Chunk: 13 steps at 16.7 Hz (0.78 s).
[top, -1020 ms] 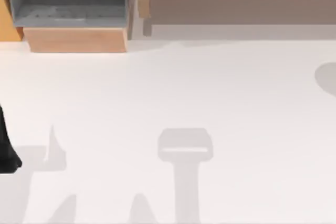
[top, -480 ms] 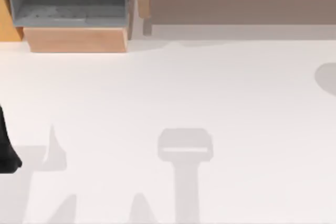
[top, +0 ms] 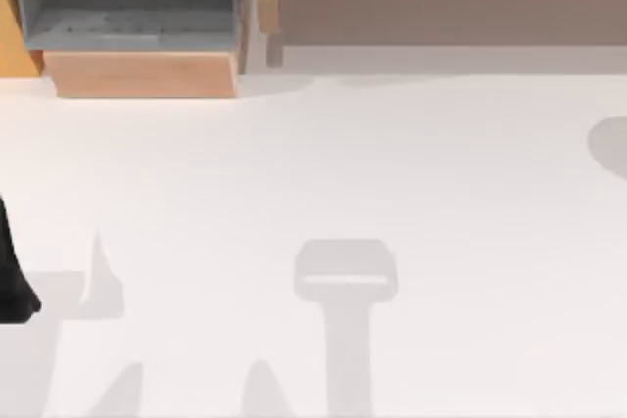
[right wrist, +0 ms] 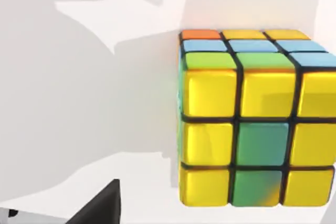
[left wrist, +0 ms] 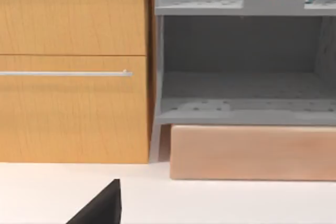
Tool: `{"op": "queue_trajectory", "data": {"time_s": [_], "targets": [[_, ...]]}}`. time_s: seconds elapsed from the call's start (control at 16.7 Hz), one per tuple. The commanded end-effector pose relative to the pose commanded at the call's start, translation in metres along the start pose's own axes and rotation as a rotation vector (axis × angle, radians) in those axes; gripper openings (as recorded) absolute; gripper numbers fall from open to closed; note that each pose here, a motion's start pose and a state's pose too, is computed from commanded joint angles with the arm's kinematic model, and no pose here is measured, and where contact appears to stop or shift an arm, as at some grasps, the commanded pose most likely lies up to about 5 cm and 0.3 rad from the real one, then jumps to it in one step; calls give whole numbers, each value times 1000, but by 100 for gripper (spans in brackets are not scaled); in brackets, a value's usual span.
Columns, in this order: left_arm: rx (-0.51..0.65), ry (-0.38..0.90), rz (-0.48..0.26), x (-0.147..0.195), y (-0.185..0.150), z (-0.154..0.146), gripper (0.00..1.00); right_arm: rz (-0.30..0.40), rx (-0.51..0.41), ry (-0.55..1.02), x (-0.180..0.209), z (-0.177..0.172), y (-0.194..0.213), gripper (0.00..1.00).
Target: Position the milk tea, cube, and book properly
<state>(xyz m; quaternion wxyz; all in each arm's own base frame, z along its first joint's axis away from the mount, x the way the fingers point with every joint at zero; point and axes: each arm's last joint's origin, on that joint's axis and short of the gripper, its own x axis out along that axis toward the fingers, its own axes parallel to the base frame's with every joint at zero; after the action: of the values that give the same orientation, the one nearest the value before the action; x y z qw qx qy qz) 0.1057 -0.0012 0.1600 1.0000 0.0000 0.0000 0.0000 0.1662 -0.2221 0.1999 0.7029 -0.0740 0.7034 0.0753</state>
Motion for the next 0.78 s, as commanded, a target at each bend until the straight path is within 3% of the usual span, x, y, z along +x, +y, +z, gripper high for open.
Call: {"op": "queue_trajectory", "data": {"time_s": [0.42,0.66,0.78], "targets": [[0,0,0,0,0,0,100,-5,1,-2,52,0,-1,100],[0,0,0,0,0,0,100,-2,1,0,55,-1,-1,100],[0,0,0,0,0,0,100,-2,1,0,55,-1,-1,85]]}}
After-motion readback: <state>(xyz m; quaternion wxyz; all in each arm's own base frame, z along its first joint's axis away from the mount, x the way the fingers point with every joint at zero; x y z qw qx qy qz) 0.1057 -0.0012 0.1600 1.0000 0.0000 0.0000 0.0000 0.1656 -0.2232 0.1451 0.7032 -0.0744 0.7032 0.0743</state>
